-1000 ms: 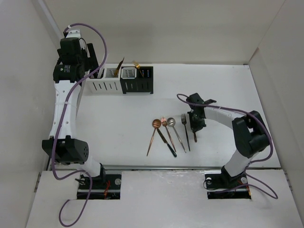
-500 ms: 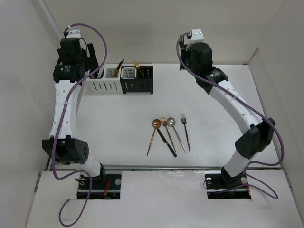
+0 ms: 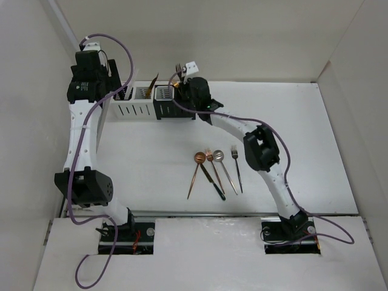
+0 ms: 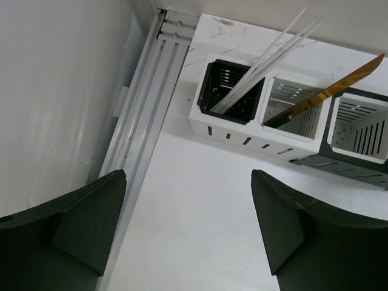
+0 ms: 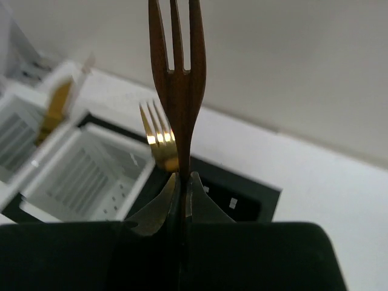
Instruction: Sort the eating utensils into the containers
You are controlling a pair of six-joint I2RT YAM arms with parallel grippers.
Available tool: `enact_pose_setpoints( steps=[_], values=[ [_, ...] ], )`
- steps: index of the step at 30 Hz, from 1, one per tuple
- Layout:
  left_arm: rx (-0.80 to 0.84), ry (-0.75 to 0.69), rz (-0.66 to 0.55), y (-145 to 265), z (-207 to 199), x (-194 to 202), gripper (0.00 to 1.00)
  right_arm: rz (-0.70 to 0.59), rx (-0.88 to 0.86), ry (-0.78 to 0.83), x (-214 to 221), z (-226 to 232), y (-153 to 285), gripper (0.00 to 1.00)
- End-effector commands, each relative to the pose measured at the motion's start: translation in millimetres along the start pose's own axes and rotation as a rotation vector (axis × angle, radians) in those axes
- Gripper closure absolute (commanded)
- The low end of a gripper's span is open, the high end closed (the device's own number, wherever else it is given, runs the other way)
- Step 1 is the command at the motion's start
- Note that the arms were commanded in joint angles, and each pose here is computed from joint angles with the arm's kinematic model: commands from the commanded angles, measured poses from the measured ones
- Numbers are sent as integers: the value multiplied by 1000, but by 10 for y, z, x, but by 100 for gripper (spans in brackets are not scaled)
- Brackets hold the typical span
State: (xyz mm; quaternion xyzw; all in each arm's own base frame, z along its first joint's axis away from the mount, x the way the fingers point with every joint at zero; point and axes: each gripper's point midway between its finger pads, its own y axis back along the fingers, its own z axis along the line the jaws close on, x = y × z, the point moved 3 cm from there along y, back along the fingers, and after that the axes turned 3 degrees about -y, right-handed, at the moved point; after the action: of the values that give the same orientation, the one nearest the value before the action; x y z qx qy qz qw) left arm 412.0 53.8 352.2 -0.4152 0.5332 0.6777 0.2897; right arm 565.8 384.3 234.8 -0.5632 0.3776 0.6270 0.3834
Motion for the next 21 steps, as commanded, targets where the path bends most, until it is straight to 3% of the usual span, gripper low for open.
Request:
enact_pose_setpoints(
  steps=[1,4,6,8,9,12,17,18,19,21],
  values=[
    [-4,-7,-12,-20,19,-16,18,-148,33,-22,-309,63,-36,100],
    [-4,-7,-12,-20,19,-16,18,-74,27,-4,49,110,-7,100],
    [-4,-7,-12,-20,19,-16,18,-74,18,-4,-37,160,87,98],
    [-4,-7,-12,-20,19,-16,18,-54,19,1,10,187,165,82],
    [-4,-7,-12,-20,19,-16,18,-71,18,6,-128,183,217,63],
    [16,-7,-11,-20,-10,-16,18,-130,18,-10,-539,179,354,32],
    [38,-3,-31,61,-26,-60,18,-238,32,-24,-1417,159,776,16],
    [47,-4,-31,62,-39,-60,18,-233,41,-24,-1512,129,873,12],
    [47,-4,-31,62,-39,-60,18,-198,44,-13,-1650,86,1079,2],
    [57,7,-41,106,-47,-84,18,-117,34,12,-1634,50,1289,0]
  ],
)
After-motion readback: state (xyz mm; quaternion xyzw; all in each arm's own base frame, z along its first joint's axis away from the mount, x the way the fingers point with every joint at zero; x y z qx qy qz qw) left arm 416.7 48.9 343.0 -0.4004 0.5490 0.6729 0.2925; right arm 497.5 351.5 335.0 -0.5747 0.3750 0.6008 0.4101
